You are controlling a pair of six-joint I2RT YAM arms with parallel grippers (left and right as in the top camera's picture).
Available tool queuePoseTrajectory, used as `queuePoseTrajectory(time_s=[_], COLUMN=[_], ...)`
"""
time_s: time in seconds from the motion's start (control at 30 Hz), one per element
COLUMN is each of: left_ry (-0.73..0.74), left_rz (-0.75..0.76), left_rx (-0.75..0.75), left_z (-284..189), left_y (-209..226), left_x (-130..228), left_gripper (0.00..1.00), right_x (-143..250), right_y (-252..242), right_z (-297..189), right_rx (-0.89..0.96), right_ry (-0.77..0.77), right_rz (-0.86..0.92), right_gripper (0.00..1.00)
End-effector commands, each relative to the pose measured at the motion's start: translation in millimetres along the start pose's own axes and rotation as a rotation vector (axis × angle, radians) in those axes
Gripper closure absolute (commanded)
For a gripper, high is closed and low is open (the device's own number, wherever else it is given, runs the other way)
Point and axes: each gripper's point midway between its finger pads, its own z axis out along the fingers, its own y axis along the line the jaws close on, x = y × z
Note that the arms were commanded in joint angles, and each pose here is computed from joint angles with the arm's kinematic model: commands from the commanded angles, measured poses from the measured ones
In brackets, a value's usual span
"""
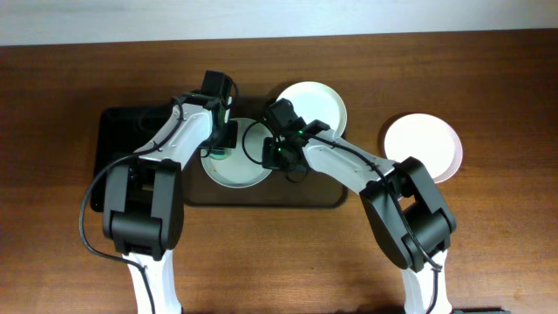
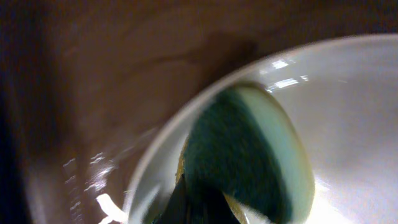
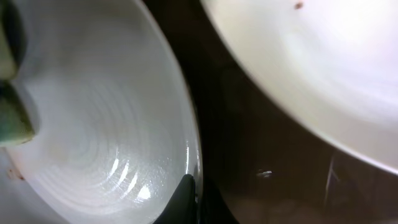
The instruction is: Clean dirty plates on tray and stack at the side
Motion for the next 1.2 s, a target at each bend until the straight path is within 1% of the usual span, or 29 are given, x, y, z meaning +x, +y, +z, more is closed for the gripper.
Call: queuePoseTrajectory(time_s=[0.0, 0.03, 0.17, 0.23, 0.33, 0.4, 0.43, 0.47, 0.5, 0.57, 0.63, 0.67, 0.73, 0.8, 0.87, 0.97, 1.13, 1.17], left_ry=[0.079, 0.076, 0.012, -0.037, -0.025, 0.033, 0.047, 0.047, 0.048, 0.048, 0.042, 0.038, 0.032, 0.025, 0.025, 0.026, 0.026, 0.026], left_rz=[-0.097, -0.094, -0.114, -0.121, -0.203, -0.195, -0.194, -0.193, -0.193, -0.193, -0.195, -0.196, -0.197, -0.199, -0.199, -0.199, -0.199, -0.199], left_rx=[-0.301, -0.326, -0.312, -0.3, -0.293, -0.219, -0.206, -0.207, -0.207, -0.207, -0.205, -0.204, -0.203, -0.201, -0.201, -0.201, -0.198, -0.197], left_z=[15.2, 5.4, -40.2, -78.5, -116.1, -118.1, -117.0, -117.0, -116.4, -116.2, -116.0, -115.9, -115.8, -115.5, -115.7, -115.5, -115.4, -115.4], left_y=[57.6, 62.0, 58.5, 57.3, 66.5, 54.3, 52.0, 52.1, 52.1, 52.0, 51.7, 51.5, 51.4, 51.1, 51.1, 51.1, 50.6, 50.3], left_x=[20.7, 14.8, -23.5, -46.4, -47.2, -36.2, -33.3, -33.3, -32.9, -32.9, -34.5, -35.4, -36.8, -38.7, -38.6, -38.6, -38.5, -38.5], left_gripper=[0.99, 0.99, 0.99, 0.99, 0.99, 0.99, 0.99, 0.99, 0.99, 0.99, 0.99, 0.99, 0.99, 0.99, 0.99, 0.99, 0.99, 0.99], right_x=[9.7, 9.7, 9.8, 9.9, 9.8, 6.4, -1.3, -7.8, -17.3, -30.7, -40.8, -47.0, -53.2, -55.6, -53.2, -54.9, -57.5, -56.8], right_y=[1.4, 1.4, 1.4, 1.3, 1.5, 16.2, 18.7, 20.6, 15.2, 5.2, -7.3, -15.8, -24.8, -24.3, -15.4, -15.3, -17.8, -16.2], right_z=[5.1, 5.1, 5.1, 5.1, 5.1, -7.4, -23.5, -38.4, -63.3, -109.8, -144.8, -179.8, -226.2, -252.8, -267.1, -281.0, -289.5, -286.4], right_rx=[0.006, 0.006, 0.006, 0.006, 0.005, -0.065, -0.064, -0.059, 0.001, 0.109, 0.224, 0.331, 0.524, 0.694, 0.762, 0.819, 0.846, 0.813], right_ry=[0.033, 0.033, 0.034, 0.034, 0.034, 0.049, 0.029, 0.004, -0.047, -0.146, -0.249, -0.349, -0.518, -0.653, -0.739, -0.814, -0.861, -0.863], right_rz=[-0.029, -0.029, -0.029, -0.029, -0.029, -0.105, -0.131, -0.157, -0.157, -0.228, -0.249, -0.283, -0.307, -0.337, -0.35, -0.324, -0.289, -0.262], right_gripper=[0.96, 0.96, 0.96, 0.96, 0.96, 0.96, 0.96, 0.96, 0.96, 0.96, 0.96, 0.96, 0.96, 0.96, 0.96, 0.96, 0.96, 0.96])
